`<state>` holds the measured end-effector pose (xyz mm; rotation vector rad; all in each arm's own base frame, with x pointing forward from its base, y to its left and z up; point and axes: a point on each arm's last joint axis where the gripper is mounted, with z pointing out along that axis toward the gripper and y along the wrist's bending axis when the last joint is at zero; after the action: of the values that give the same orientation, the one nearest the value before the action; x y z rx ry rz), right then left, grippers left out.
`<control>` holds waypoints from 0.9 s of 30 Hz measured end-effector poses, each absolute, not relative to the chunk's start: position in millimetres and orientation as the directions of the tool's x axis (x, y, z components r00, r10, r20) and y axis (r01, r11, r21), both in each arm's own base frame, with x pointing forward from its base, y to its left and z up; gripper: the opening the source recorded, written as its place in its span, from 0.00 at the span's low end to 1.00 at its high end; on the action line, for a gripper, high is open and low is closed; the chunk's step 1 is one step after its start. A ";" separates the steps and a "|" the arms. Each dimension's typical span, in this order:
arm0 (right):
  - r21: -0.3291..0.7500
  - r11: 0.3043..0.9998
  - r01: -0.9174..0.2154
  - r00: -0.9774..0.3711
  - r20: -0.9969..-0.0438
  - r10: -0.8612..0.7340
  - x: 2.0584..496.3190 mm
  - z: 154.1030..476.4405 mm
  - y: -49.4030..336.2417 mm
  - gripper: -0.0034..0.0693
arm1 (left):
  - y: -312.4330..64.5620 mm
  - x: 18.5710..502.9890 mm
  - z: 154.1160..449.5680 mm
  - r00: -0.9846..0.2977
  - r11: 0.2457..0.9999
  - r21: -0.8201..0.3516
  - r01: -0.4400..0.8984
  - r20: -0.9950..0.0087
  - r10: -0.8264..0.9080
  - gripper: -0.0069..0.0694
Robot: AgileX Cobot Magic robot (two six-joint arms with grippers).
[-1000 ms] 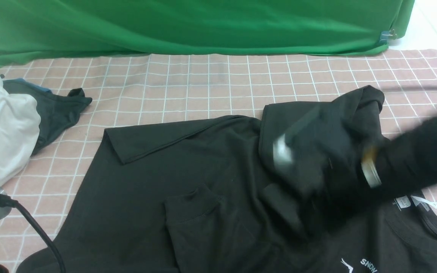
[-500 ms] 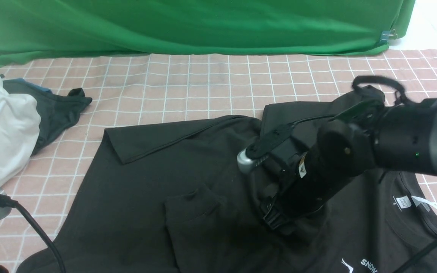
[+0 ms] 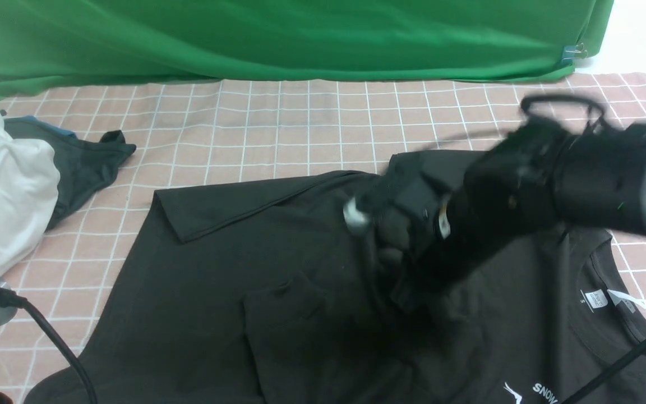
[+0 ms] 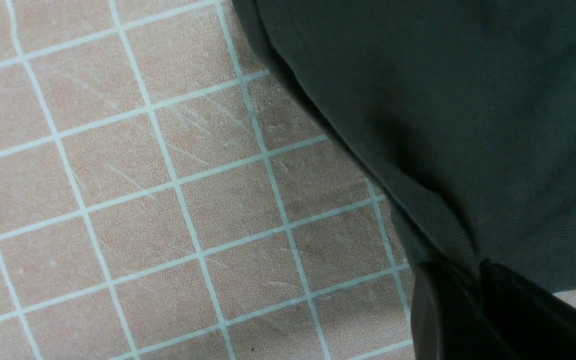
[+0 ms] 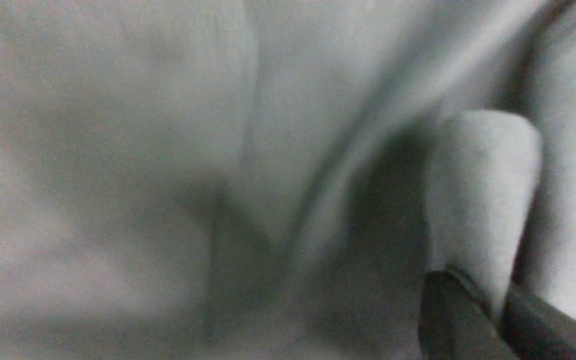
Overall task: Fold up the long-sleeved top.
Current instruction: Use the right arm to drag and drop the cuff onto the cuffclosest to the right arm
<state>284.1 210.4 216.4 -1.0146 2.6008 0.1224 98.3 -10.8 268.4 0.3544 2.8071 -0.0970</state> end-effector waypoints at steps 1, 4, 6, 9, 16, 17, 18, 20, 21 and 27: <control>-0.027 0.743 -0.669 -0.685 -0.366 -0.630 284.9 226.0 213.0 0.13 | -10.8 98.3 268.4 -0.922 0.967 -0.028 0.253 -0.311 0.232 0.16; 0.065 0.725 -0.685 -0.681 -0.409 -0.607 283.7 250.5 223.2 0.13 | -10.9 98.3 268.4 -0.922 0.967 -0.029 0.253 -0.312 0.232 0.16; 0.125 0.711 -0.692 -0.684 -0.429 -0.590 282.9 258.5 228.6 0.13 | -11.1 98.3 268.4 -0.922 0.967 -0.031 0.253 -0.312 0.231 0.16; 0.210 0.685 -0.698 -0.691 -0.450 -0.566 280.8 269.2 236.1 0.13 | -11.2 98.3 268.4 -0.922 0.967 -0.032 0.253 -0.312 0.231 0.16; 0.283 0.666 -0.690 -0.704 -0.478 -0.526 280.3 281.4 243.4 0.13 | -11.4 98.3 268.4 -0.922 0.967 -0.035 0.253 -0.313 0.229 0.16; 0.288 0.665 -0.689 -0.705 -0.478 -0.524 280.3 281.6 243.9 0.13 | -11.4 98.3 268.4 -0.922 0.967 -0.035 0.253 -0.313 0.229 0.16; 0.291 0.663 -0.689 -0.705 -0.478 -0.523 280.5 281.2 244.1 0.13 | -11.4 98.3 268.4 -0.922 0.967 -0.035 0.253 -0.313 0.229 0.16; 0.296 0.668 -0.683 -0.713 -0.470 -0.521 283.1 278.2 243.0 0.13 | -11.4 98.3 268.4 -0.922 0.967 -0.035 0.253 -0.313 0.229 0.16; 0.294 0.674 -0.678 -0.717 -0.465 -0.519 286.0 275.3 241.8 0.13 | -11.5 98.3 268.4 -0.922 0.967 -0.035 0.252 -0.313 0.229 0.16; 0.170 0.762 -0.624 -0.746 -0.420 -0.517 327.3 232.0 218.5 0.33 | -11.8 98.3 268.5 -0.922 0.967 -0.039 0.252 -0.314 0.228 0.16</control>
<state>327.3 218.5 232.0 -0.8759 2.6093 0.4292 98.3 -11.8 268.5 0.3512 2.8058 -0.1123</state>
